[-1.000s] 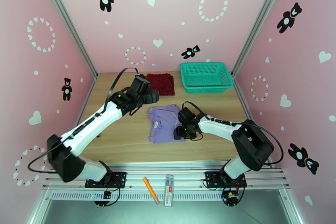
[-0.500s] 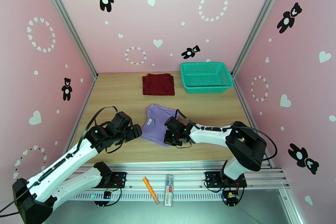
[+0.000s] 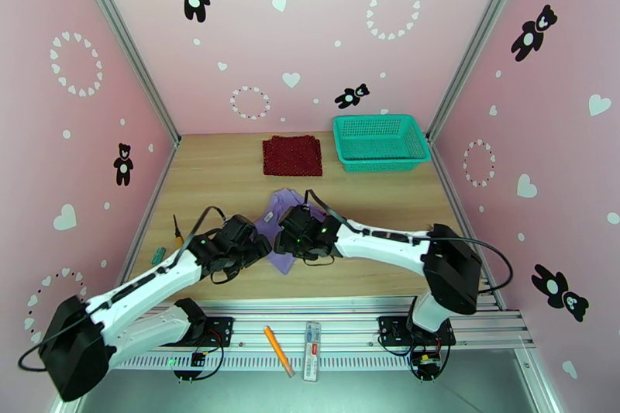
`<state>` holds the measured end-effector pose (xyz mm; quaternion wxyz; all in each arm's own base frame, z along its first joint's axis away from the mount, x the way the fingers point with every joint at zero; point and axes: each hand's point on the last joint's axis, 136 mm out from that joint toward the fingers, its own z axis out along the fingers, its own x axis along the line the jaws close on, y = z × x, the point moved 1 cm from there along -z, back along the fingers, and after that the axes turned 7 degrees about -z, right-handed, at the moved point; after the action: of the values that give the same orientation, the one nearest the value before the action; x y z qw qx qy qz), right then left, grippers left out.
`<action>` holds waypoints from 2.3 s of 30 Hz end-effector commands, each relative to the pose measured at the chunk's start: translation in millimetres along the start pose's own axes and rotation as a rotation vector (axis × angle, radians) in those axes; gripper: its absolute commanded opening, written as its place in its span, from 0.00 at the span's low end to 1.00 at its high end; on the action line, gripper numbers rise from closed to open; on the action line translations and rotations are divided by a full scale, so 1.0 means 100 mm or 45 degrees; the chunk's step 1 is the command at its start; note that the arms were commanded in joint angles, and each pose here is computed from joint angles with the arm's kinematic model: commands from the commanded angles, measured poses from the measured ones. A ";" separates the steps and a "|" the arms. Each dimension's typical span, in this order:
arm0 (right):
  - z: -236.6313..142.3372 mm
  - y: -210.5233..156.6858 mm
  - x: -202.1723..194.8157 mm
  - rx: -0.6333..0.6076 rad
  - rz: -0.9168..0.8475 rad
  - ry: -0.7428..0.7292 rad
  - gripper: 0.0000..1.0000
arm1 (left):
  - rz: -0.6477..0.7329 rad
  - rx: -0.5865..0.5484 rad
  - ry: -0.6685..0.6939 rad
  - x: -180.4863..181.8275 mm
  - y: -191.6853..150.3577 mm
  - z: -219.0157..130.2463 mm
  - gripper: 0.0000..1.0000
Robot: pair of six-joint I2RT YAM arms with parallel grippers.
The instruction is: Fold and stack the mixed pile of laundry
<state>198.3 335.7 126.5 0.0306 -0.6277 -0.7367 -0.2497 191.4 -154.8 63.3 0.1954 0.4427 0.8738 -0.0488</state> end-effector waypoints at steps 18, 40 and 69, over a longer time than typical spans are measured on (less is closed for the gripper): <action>0.57 1.19 -1.22 0.259 -0.679 -0.007 0.67 | 0.088 -0.203 0.218 -0.30 0.73 0.58 0.56; 0.38 0.39 -1.45 0.119 -0.072 -0.225 0.53 | 0.400 -0.316 0.182 -1.13 1.52 0.52 0.53; 0.90 0.41 -1.53 0.187 0.086 -0.189 0.48 | 0.247 0.023 0.190 -0.61 0.89 1.12 0.72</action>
<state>303.1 233.2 27.1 0.0115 -0.6588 -0.7359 -0.1561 333.1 -158.6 25.5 0.1272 0.5336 0.8349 0.0448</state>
